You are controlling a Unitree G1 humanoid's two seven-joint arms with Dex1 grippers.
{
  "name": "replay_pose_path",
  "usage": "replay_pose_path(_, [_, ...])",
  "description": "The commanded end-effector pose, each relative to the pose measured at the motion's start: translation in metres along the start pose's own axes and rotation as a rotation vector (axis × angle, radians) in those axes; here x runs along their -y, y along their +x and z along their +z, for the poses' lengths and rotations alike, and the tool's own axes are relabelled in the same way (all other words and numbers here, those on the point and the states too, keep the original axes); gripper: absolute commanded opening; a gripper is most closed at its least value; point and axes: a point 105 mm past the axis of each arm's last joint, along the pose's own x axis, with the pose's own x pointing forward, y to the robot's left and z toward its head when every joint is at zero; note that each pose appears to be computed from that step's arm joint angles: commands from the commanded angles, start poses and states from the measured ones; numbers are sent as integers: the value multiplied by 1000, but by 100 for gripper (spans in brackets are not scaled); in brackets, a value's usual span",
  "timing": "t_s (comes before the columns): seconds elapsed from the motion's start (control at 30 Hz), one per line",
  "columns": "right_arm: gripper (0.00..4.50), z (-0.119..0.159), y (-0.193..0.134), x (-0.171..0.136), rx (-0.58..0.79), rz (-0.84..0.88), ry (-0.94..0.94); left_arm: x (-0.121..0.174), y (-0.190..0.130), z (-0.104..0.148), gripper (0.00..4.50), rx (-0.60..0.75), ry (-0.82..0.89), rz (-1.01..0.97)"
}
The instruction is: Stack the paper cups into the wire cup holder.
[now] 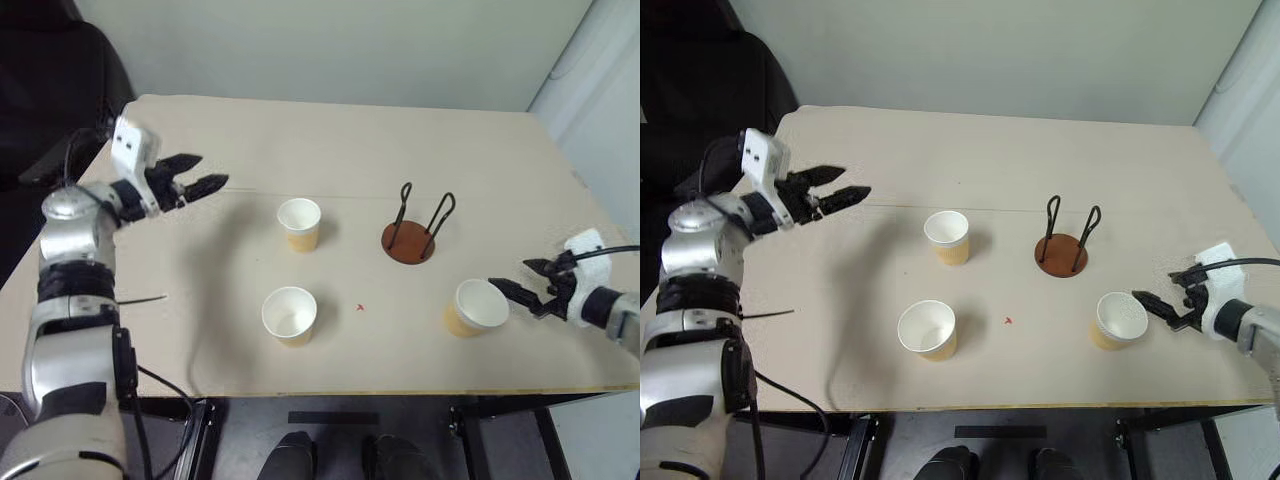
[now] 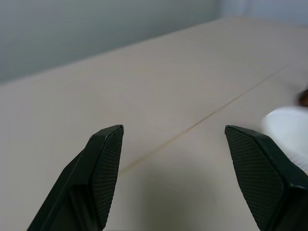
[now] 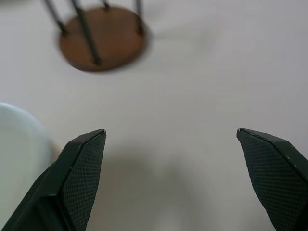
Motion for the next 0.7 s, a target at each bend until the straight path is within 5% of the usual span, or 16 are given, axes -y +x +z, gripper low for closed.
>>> replay_pose_path(0.03, [445, 36, -12, 2, 96, -15, -40, 18, 9, 30, 360, 51, 7, -151])
replay_pose_path(0.37, [445, 92, -12, -14, 234, 50, -58, 65, 35, 48, 360, 67, 10, -426])
replay_pose_path(0.7, [445, 100, -23, -41, 159, 183, -72, 100, 28, 41, 360, -29, 81, -631])
